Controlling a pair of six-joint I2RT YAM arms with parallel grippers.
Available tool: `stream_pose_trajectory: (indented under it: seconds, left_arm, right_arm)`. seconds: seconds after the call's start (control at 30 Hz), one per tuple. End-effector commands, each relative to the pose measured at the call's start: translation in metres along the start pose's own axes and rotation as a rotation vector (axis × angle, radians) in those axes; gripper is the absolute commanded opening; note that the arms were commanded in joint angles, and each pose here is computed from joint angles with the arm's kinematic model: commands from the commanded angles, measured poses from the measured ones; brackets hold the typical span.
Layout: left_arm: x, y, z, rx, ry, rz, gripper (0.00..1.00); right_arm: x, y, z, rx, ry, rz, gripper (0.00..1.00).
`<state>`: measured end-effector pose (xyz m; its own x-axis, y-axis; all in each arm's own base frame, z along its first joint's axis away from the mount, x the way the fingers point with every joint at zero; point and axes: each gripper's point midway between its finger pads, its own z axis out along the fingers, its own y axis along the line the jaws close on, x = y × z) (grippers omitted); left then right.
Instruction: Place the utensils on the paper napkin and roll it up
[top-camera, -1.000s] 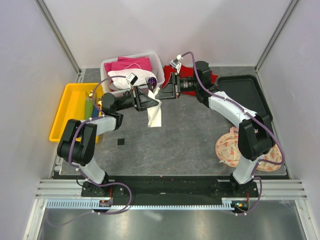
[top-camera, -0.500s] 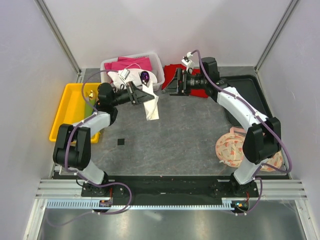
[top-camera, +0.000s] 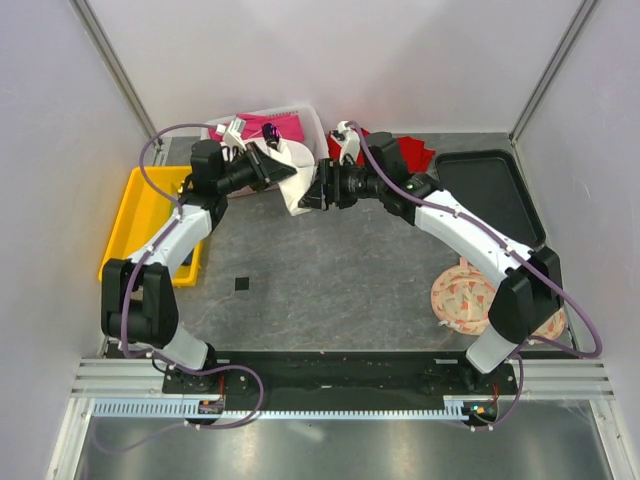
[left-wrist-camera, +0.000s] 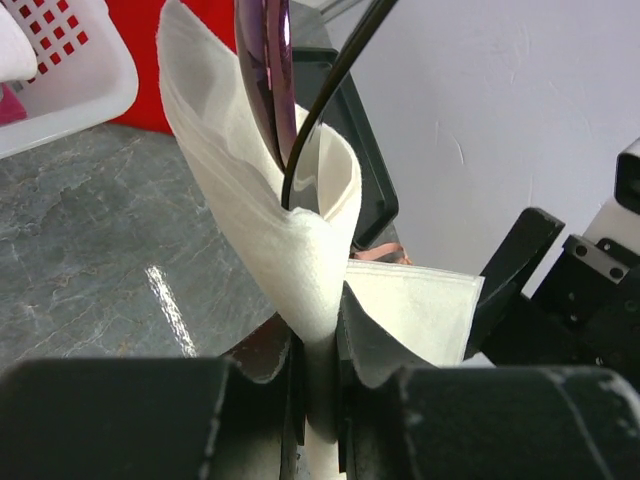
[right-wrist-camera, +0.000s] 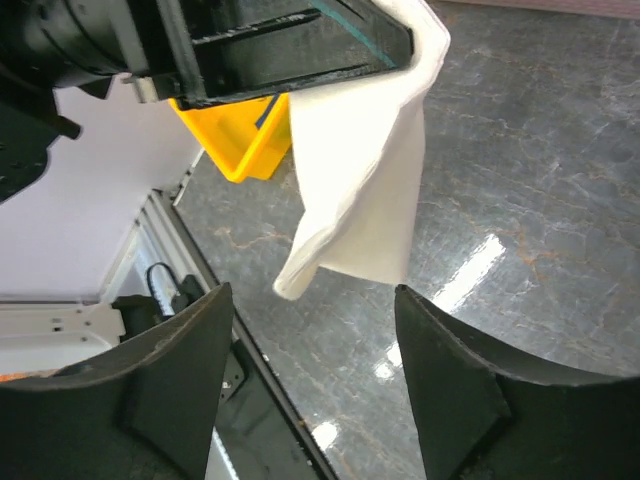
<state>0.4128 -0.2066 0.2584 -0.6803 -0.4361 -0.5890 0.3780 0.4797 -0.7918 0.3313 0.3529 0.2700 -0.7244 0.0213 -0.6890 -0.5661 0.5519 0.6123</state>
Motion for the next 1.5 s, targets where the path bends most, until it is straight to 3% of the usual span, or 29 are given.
stream_pose_trajectory:
  seconds: [0.0, 0.03, 0.2, 0.3, 0.33, 0.37, 0.6, 0.8, 0.87, 0.9, 1.0, 1.2, 1.47]
  left_arm:
    - [-0.018, -0.031, -0.01, 0.046, -0.075, 0.059, 0.02]
    - [-0.015, -0.031, -0.011, 0.053, -0.067, 0.05, 0.02]
    - [-0.011, -0.044, -0.015, 0.096, -0.058, 0.042, 0.02]
    - [-0.01, -0.047, -0.019, 0.125, -0.061, 0.02, 0.02]
    - [-0.015, -0.053, -0.022, 0.149, -0.076, 0.032, 0.02]
    - [-0.015, -0.054, -0.024, 0.159, -0.076, 0.025, 0.02]
    - [-0.007, -0.071, -0.038, 0.265, -0.048, 0.03, 0.02]
    - [-0.006, -0.059, -0.038, 0.184, -0.076, 0.099, 0.02]
    - [-0.008, -0.056, -0.036, 0.148, -0.081, 0.138, 0.02]
    - [-0.008, -0.052, -0.035, 0.113, -0.072, 0.176, 0.02]
    - [-0.011, -0.046, -0.031, 0.057, -0.081, 0.248, 0.02]
    - [-0.008, -0.045, -0.027, 0.029, -0.069, 0.298, 0.02]
    - [-0.008, -0.068, -0.031, 0.1, -0.072, 0.294, 0.02]
  right_arm:
    - [-0.02, 0.001, 0.008, 0.051, -0.071, -0.046, 0.68]
    - [-0.021, -0.002, 0.01, 0.06, -0.075, -0.038, 0.61]
    - [-0.027, 0.005, 0.019, 0.013, -0.075, -0.026, 0.58]
    - [-0.021, 0.013, 0.019, -0.037, -0.056, -0.013, 0.24]
    - [-0.019, 0.011, 0.018, -0.045, -0.049, -0.004, 0.07]
    - [-0.007, 0.007, 0.018, -0.052, -0.014, 0.031, 0.0]
    - [0.01, -0.02, 0.005, -0.047, 0.003, 0.145, 0.0]
    - [-0.016, -0.028, -0.011, 0.044, -0.058, 0.085, 0.29]
    - [-0.031, -0.025, -0.021, 0.076, -0.089, 0.001, 0.38]
    - [-0.033, -0.025, -0.028, 0.106, -0.092, -0.021, 0.48]
    - [-0.05, -0.017, -0.045, 0.14, -0.139, -0.136, 0.57]
    - [-0.05, 0.021, -0.039, 0.067, -0.135, -0.295, 0.63]
    - [-0.033, 0.026, -0.005, 0.057, -0.063, -0.295, 0.68]
